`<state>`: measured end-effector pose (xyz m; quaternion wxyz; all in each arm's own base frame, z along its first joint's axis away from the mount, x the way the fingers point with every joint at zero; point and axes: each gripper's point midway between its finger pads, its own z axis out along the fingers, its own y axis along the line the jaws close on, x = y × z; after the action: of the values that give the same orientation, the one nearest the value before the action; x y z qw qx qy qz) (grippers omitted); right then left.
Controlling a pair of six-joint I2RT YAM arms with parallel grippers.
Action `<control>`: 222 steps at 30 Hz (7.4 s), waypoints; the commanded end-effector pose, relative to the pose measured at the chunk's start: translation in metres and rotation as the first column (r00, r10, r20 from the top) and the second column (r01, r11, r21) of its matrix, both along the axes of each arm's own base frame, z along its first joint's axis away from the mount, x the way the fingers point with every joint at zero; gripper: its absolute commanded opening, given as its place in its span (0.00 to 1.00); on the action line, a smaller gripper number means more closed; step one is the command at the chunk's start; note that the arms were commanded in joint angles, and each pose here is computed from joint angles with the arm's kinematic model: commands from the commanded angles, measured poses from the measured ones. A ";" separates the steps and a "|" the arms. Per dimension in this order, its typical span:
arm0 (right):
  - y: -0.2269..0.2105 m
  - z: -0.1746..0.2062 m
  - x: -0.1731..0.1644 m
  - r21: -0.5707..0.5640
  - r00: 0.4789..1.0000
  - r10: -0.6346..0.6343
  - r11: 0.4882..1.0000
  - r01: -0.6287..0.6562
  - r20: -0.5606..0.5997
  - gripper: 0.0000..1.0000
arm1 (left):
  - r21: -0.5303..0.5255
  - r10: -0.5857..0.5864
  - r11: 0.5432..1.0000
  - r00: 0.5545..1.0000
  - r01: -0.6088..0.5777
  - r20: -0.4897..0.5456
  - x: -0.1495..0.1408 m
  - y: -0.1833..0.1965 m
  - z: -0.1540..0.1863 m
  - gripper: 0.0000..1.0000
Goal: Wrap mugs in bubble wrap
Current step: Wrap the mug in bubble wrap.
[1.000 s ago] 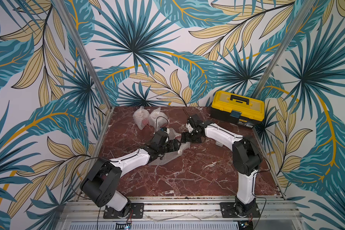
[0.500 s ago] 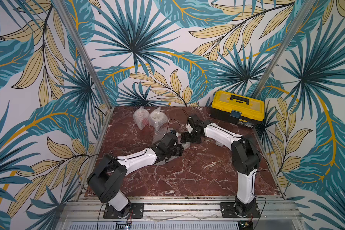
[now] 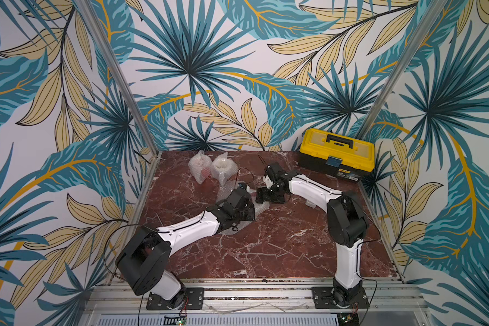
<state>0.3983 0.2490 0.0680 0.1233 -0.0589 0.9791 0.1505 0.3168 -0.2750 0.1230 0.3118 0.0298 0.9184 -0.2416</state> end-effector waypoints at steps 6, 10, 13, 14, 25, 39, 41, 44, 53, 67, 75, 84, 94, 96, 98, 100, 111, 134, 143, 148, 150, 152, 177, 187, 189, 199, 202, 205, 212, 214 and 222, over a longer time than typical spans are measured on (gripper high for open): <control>-0.009 -0.023 -0.015 -0.071 0.996 0.020 0.997 -0.026 -0.081 0.84 | 0.070 0.153 0.986 0.985 -0.148 -0.076 -0.007 0.033 -0.035 0.19; -0.009 -0.023 -0.015 -0.069 0.996 0.022 0.997 -0.028 -0.087 0.85 | 0.079 0.167 0.984 0.980 -0.159 -0.107 -0.009 0.034 -0.046 0.18; -0.008 -0.023 -0.015 -0.067 0.996 0.024 0.997 -0.029 -0.088 0.84 | 0.082 0.171 0.983 0.978 -0.162 -0.121 -0.011 0.035 -0.051 0.18; -0.007 -0.022 -0.015 -0.065 0.996 0.024 0.997 -0.029 -0.087 0.84 | 0.080 0.177 0.983 0.977 -0.168 -0.122 -0.012 0.036 -0.050 0.18; -0.009 -0.037 -0.017 -0.132 0.991 0.031 0.990 -0.048 -0.129 0.87 | -0.001 0.156 0.988 0.986 -0.156 -0.058 -0.020 0.041 -0.015 0.52; -0.016 -0.056 -0.023 -0.215 0.984 0.049 0.973 -0.086 -0.173 0.88 | 0.292 0.531 0.834 0.825 -0.468 -0.194 -0.061 0.149 -0.065 0.70; -0.015 -0.056 -0.023 -0.211 0.984 0.050 0.974 -0.086 -0.171 0.88 | 0.335 0.559 0.811 0.804 -0.479 -0.203 -0.065 0.162 -0.070 0.66; -0.014 -0.054 -0.023 -0.206 0.984 0.053 0.974 -0.088 -0.169 0.88 | 0.365 0.569 0.800 0.794 -0.476 -0.213 -0.065 0.170 -0.075 0.59; -0.013 -0.054 -0.024 -0.199 0.984 0.057 0.976 -0.091 -0.171 0.88 | 0.426 0.576 0.791 0.767 -0.438 -0.282 -0.062 0.175 -0.093 0.46; -0.013 -0.054 -0.025 -0.195 0.983 0.058 0.976 -0.092 -0.174 0.88 | 0.330 0.533 0.833 0.804 -0.444 -0.264 -0.044 0.163 -0.089 0.45; -0.011 -0.056 -0.027 -0.193 0.982 0.062 0.976 -0.097 -0.180 0.88 | 0.313 0.543 0.829 0.802 -0.464 -0.250 -0.044 0.168 -0.086 0.46; -0.011 -0.055 -0.026 -0.191 0.982 0.062 0.977 -0.096 -0.179 0.88 | 0.366 0.552 0.818 0.783 -0.444 -0.286 -0.046 0.171 -0.100 0.42; -0.011 -0.055 -0.027 -0.189 0.981 0.062 0.977 -0.097 -0.182 0.88 | 0.431 0.580 0.793 0.750 -0.431 -0.317 -0.057 0.179 -0.111 0.42; -0.010 -0.055 -0.027 -0.187 0.982 0.063 0.978 -0.097 -0.181 0.88 | 0.434 0.583 0.791 0.747 -0.432 -0.319 -0.058 0.179 -0.113 0.39; -0.010 -0.055 -0.026 -0.186 0.982 0.061 0.978 -0.095 -0.180 0.88 | 0.434 0.584 0.790 0.746 -0.433 -0.320 -0.058 0.179 -0.113 0.32; -0.010 -0.055 -0.026 -0.186 0.982 0.061 0.978 -0.095 -0.180 0.88 | 0.422 0.580 0.795 0.750 -0.435 -0.319 -0.057 0.177 -0.111 0.24; -0.009 -0.056 -0.028 -0.180 0.980 0.067 0.978 -0.101 -0.187 0.88 | 0.195 0.437 0.897 0.858 -0.396 -0.269 -0.022 0.138 -0.064 0.00; -0.002 -0.059 -0.030 -0.143 0.977 0.076 0.984 -0.106 -0.201 0.88 | -0.339 -0.090 0.938 0.995 0.072 -0.039 0.032 0.001 0.100 0.00; 0.009 -0.049 -0.028 -0.071 0.978 0.088 0.992 -0.103 -0.188 0.88 | -0.322 -0.017 0.947 0.993 -0.021 -0.115 0.076 -0.014 0.070 0.00; 0.010 -0.041 -0.024 -0.069 0.982 0.087 0.993 -0.100 -0.169 0.88 | -0.297 0.057 0.951 0.991 -0.091 -0.120 0.078 -0.003 0.071 0.00; 0.010 -0.042 -0.024 -0.069 0.981 0.090 0.992 -0.103 -0.170 0.88 | -0.201 0.144 0.964 0.980 -0.171 -0.140 0.066 0.022 0.063 0.03; 0.009 -0.043 -0.024 -0.077 0.981 0.089 0.992 -0.103 -0.171 0.88 | -0.088 0.250 0.960 0.955 -0.266 -0.161 0.049 0.055 0.051 0.11; 0.005 -0.045 -0.024 -0.096 0.980 0.091 0.989 -0.109 -0.175 0.88 | 0.455 0.588 0.789 0.722 -0.413 -0.366 -0.052 0.170 -0.089 0.74; 0.005 -0.046 -0.026 -0.100 0.979 0.093 0.989 -0.112 -0.179 0.88 | 0.431 0.594 0.795 0.691 -0.427 -0.412 -0.063 0.171 -0.121 0.61; 0.005 -0.046 -0.026 -0.098 0.979 0.093 0.989 -0.112 -0.179 0.88 | 0.427 0.594 0.796 0.689 -0.428 -0.416 -0.064 0.171 -0.125 0.55; 0.003 -0.048 -0.028 -0.102 0.978 0.092 0.988 -0.113 -0.186 0.88 | 0.266 0.493 0.868 0.791 -0.419 -0.363 -0.023 0.141 -0.088 0.00; 0.003 -0.049 -0.028 -0.102 0.978 0.093 0.988 -0.113 -0.187 0.88 | 0.095 0.357 0.934 0.882 -0.345 -0.308 -0.003 0.109 -0.044 0.00; 0.003 -0.050 -0.029 -0.101 0.977 0.094 0.988 -0.114 -0.191 0.88 | -0.045 0.209 0.974 0.954 -0.224 -0.215 0.010 0.076 0.005 0.00; 0.009 -0.053 -0.030 -0.067 0.975 0.091 0.992 -0.107 -0.204 0.88 | -0.212 0.020 0.976 0.994 -0.041 -0.103 0.033 0.022 0.070 0.00; 0.011 -0.052 -0.030 -0.057 0.974 0.094 0.993 -0.108 -0.204 0.88 | -0.246 -0.003 0.969 0.996 -0.019 -0.089 0.041 0.012 0.080 0.00; 0.017 -0.049 -0.031 -0.019 0.972 0.104 0.994 -0.110 -0.209 0.88 | -0.367 -0.039 0.930 0.998 0.021 -0.044 0.068 -0.019 0.102 0.00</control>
<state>0.3883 0.2698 0.0439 0.0589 -0.0936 0.9810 0.1594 0.3693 -0.2742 0.1813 0.2462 -0.0404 0.8988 -0.3604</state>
